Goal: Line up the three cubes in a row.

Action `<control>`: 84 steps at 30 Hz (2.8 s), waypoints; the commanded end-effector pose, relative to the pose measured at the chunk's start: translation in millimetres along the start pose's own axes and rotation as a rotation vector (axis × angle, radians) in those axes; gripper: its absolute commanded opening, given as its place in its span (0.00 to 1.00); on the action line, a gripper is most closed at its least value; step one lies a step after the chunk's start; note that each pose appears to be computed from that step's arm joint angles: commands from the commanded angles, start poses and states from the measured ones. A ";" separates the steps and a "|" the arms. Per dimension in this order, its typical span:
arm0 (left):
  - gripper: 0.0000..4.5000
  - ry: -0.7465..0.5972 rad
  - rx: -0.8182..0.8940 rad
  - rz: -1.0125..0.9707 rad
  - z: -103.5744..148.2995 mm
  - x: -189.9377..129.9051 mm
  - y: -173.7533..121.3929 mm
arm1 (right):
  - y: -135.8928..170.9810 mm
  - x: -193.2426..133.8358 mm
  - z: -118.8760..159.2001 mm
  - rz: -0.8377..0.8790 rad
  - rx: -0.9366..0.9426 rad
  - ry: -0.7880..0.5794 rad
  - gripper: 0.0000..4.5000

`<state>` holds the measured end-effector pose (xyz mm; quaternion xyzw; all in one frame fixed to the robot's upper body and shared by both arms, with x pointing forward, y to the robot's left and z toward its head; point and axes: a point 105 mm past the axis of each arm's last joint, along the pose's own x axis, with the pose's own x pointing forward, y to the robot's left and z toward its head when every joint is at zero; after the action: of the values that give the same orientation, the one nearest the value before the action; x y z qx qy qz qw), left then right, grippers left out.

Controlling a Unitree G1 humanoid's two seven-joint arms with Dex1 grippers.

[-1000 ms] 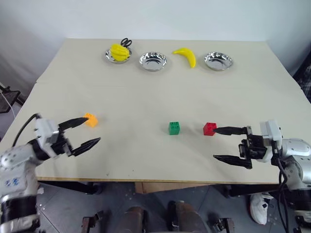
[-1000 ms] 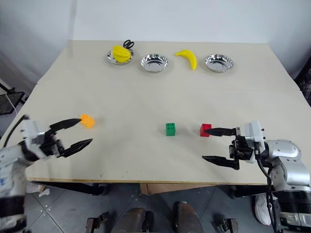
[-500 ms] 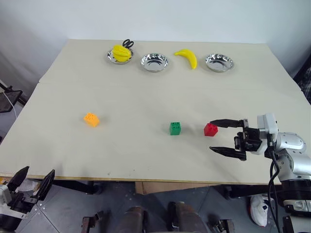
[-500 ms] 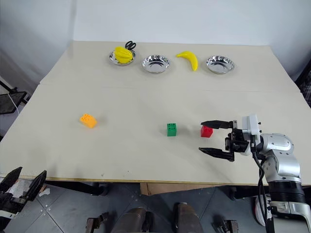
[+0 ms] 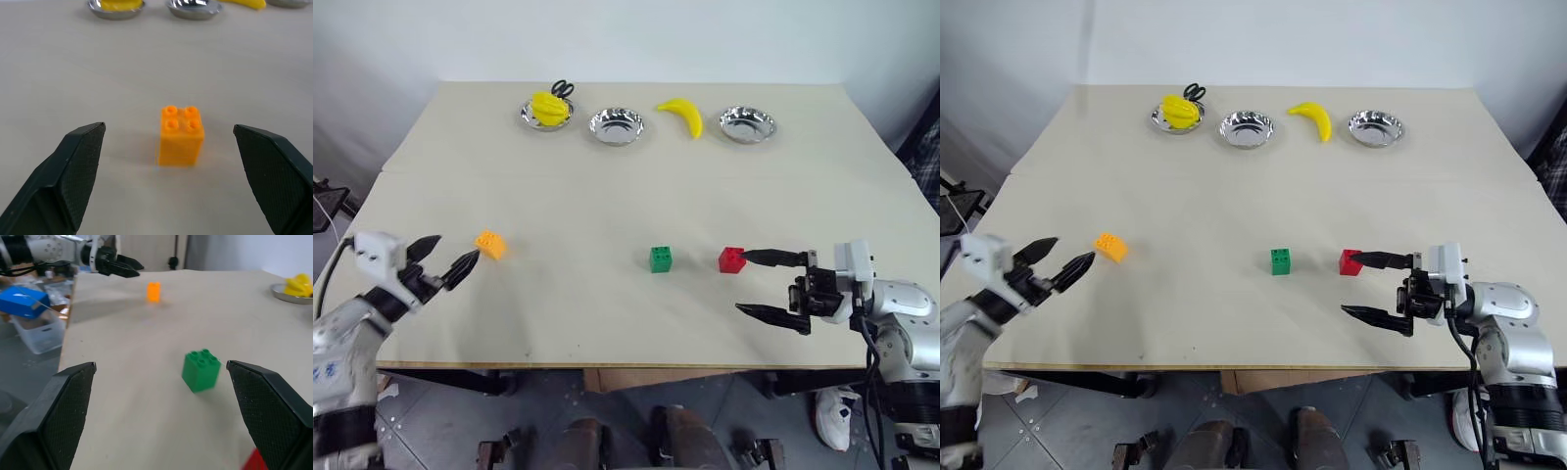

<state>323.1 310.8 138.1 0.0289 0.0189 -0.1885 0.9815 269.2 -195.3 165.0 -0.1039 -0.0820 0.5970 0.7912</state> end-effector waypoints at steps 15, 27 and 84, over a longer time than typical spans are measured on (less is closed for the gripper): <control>0.50 0.068 0.032 -0.117 -4.8 22.5 10.9 | 12.2 2.9 12.6 -0.088 -0.052 -0.016 1.00; 0.33 0.034 0.340 -0.899 28.6 65.2 -94.0 | 11.9 -37.1 10.3 -0.154 -0.042 0.091 1.00; 0.80 0.177 0.461 -0.874 2.5 101.3 -100.0 | 40.2 -32.6 15.4 -0.195 -0.001 0.085 1.00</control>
<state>378.0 173.2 119.1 0.2431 0.0959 -0.5913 0.7629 219.7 -216.7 165.9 -0.1145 -0.0514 0.5052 0.8538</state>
